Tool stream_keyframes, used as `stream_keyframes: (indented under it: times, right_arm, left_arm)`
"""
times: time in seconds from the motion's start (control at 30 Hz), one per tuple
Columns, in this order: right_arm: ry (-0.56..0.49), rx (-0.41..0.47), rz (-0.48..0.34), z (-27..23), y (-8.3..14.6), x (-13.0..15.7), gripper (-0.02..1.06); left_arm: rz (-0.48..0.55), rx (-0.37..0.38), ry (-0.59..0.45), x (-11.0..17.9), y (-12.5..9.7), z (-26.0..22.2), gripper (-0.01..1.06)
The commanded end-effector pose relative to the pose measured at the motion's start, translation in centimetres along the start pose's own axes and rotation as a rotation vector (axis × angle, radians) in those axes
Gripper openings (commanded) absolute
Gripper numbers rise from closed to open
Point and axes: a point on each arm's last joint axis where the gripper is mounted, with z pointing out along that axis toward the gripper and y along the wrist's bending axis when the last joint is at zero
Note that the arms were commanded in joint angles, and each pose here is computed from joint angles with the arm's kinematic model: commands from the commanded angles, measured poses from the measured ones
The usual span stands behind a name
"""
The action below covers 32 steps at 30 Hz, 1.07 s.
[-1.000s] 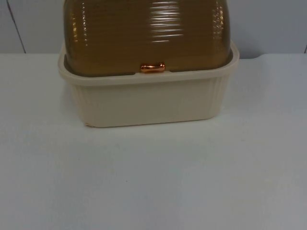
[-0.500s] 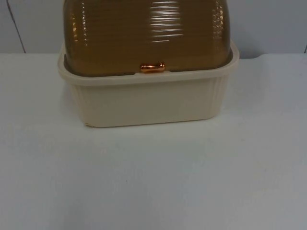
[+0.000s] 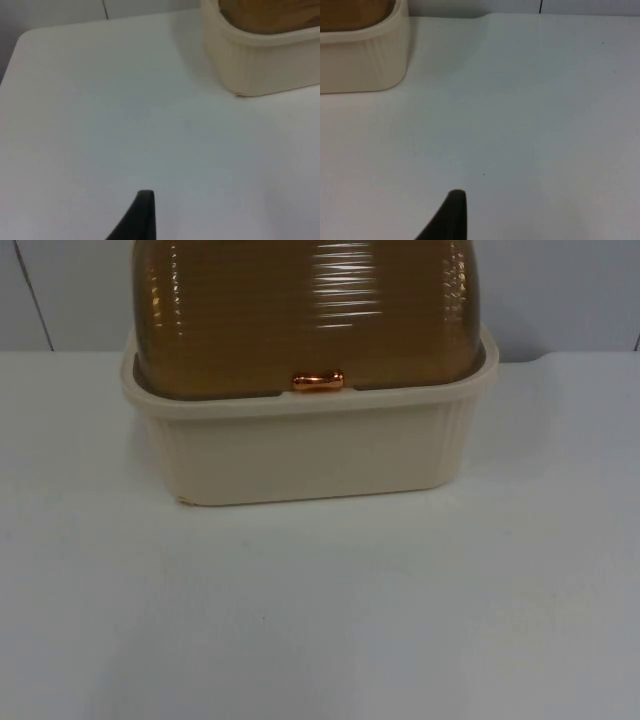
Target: Open the box lid with the left hand, place the block into the box with the right hand, then close the box lid with the left hand.
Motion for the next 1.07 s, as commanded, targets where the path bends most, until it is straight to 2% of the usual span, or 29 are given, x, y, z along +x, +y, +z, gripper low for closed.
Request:
stream_keyframes:
  times: [0.0,1.03]
  right_arm:
    - [-0.007,0.006,-0.003,-0.02,-0.05,-0.02,1.05]
    - [-0.007,0.001,0.018,-0.02,-0.01,-0.02,1.05]
  left_arm:
    - [-0.08,-0.057,-0.008,0.05,0.52,0.08,1.05]
    - [-0.073,-0.059,-0.008,0.05,0.54,0.08,1.05]
